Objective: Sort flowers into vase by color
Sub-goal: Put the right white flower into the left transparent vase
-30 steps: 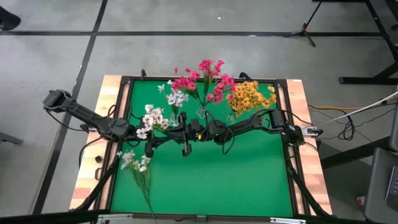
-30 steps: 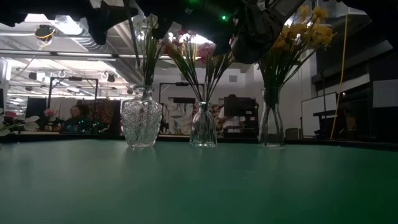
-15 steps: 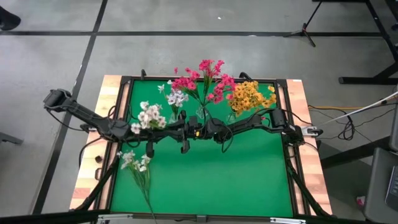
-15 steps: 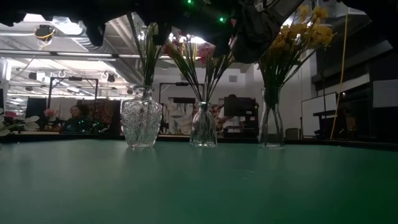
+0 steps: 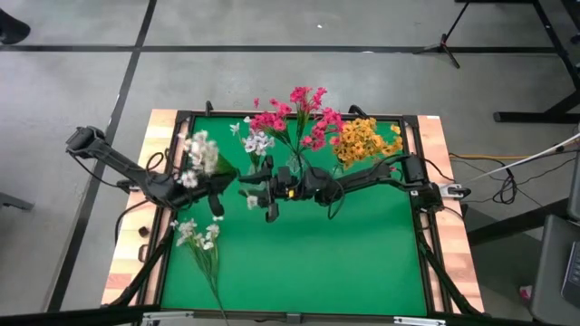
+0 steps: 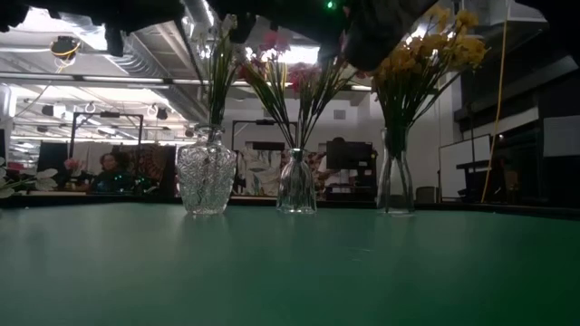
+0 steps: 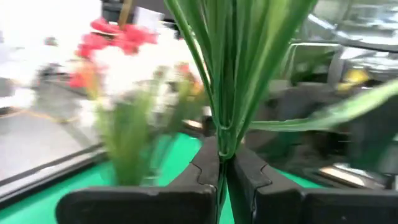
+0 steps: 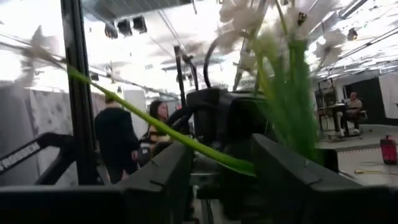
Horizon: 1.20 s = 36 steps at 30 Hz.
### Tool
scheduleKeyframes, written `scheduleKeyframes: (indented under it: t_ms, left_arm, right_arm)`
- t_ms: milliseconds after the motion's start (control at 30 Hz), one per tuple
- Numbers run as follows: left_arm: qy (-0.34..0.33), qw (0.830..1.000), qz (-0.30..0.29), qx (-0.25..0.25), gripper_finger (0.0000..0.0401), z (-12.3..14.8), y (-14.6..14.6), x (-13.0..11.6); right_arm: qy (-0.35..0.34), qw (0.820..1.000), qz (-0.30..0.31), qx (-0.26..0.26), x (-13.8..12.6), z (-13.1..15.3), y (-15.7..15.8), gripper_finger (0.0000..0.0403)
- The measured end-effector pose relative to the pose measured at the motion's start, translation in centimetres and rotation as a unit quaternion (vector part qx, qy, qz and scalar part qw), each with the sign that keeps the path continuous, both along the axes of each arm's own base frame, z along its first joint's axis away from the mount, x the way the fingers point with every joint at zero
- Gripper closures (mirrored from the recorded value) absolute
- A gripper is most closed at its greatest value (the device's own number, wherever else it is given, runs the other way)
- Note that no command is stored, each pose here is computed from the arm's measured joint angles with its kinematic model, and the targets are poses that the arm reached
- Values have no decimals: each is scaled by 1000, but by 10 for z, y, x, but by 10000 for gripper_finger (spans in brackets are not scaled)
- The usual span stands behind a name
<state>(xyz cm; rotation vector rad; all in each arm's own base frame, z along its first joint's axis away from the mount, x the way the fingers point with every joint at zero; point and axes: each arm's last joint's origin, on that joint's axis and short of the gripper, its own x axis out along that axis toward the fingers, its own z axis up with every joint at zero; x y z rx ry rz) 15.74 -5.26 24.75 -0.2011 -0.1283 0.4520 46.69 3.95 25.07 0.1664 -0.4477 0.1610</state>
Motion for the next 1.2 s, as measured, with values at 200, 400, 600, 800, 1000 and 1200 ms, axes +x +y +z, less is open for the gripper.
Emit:
scheduleKeyframes:
  t_ms: [200,400,600,800,1000,1200]
  left_arm:
    - [-2,999,35,10,397,7,6,-10]
    - [-18,999,31,14,397,14,9,-18]
    - [-13,999,46,15,398,14,10,-19]
    - [-9,998,54,15,398,13,12,-18]
    - [16,996,81,22,398,-2,18,-12]
    - [-28,995,100,9,398,-19,26,-17]
  right_arm:
    - [55,998,-7,-29,-6,20,-1,236]
    - [177,981,-29,-67,-23,45,-3,237]
    - [287,942,-139,-108,-52,68,-12,237]
    - [314,932,-141,-110,-94,107,-7,237]
    - [293,934,-158,-132,-140,145,27,237]
    - [267,933,-191,-148,-181,168,65,237]
